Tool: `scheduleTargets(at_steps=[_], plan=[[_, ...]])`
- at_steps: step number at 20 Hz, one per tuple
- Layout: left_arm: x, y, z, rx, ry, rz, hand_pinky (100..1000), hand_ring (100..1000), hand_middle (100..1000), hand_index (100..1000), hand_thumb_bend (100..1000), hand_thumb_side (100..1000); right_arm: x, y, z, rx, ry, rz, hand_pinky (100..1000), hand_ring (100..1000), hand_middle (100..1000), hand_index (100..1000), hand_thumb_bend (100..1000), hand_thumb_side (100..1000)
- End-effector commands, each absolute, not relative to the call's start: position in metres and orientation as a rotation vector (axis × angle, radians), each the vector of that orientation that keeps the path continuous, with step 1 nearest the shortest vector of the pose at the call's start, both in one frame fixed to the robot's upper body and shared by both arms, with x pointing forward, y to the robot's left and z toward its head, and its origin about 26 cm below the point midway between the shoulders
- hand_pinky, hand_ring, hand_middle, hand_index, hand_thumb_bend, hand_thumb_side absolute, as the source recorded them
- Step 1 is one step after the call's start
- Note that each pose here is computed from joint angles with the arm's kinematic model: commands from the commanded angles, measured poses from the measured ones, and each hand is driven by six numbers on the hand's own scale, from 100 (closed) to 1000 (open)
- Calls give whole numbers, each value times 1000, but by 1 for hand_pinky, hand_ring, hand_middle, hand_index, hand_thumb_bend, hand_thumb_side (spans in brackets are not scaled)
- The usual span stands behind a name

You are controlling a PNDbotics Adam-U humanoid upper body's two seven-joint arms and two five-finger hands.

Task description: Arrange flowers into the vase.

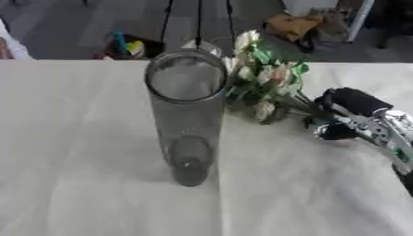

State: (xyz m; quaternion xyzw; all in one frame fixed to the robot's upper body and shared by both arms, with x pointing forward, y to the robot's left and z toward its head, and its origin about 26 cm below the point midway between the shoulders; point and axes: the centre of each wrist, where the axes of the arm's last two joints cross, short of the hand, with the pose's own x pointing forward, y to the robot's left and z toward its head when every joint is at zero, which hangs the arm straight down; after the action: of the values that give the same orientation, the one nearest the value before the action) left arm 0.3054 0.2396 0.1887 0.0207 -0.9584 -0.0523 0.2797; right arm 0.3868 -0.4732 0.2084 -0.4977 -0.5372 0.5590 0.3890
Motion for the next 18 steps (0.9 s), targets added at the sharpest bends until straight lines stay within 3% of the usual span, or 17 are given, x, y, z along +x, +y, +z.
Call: scheduleTargets(at_steps=[1,5,8,11,18], plan=[[303,238,196,56,-2601,-157,571,721,751,919,100,1000,385,-477,219,-1294,-1386,1401,520,508,260,539,100,643],[303,238,196,55,-2599,-157,570,721,750,918,100,1000,385,-477,217,-1277,-1425,1389,497,479,255,526,100,772],[303,238,196,56,-2600,-159,570,720,749,918,100,1000,385,-477,216,-1267,-1453,1391,436,392,222,501,100,815],[303,237,196,59,-2599,-161,571,720,748,918,100,1000,384,-477,216,-1268,-1500,1381,359,283,101,404,100,969],[303,237,196,63,-2598,-165,570,718,745,920,100,1000,383,-478,214,-1336,-1564,1356,253,172,100,367,100,1000]])
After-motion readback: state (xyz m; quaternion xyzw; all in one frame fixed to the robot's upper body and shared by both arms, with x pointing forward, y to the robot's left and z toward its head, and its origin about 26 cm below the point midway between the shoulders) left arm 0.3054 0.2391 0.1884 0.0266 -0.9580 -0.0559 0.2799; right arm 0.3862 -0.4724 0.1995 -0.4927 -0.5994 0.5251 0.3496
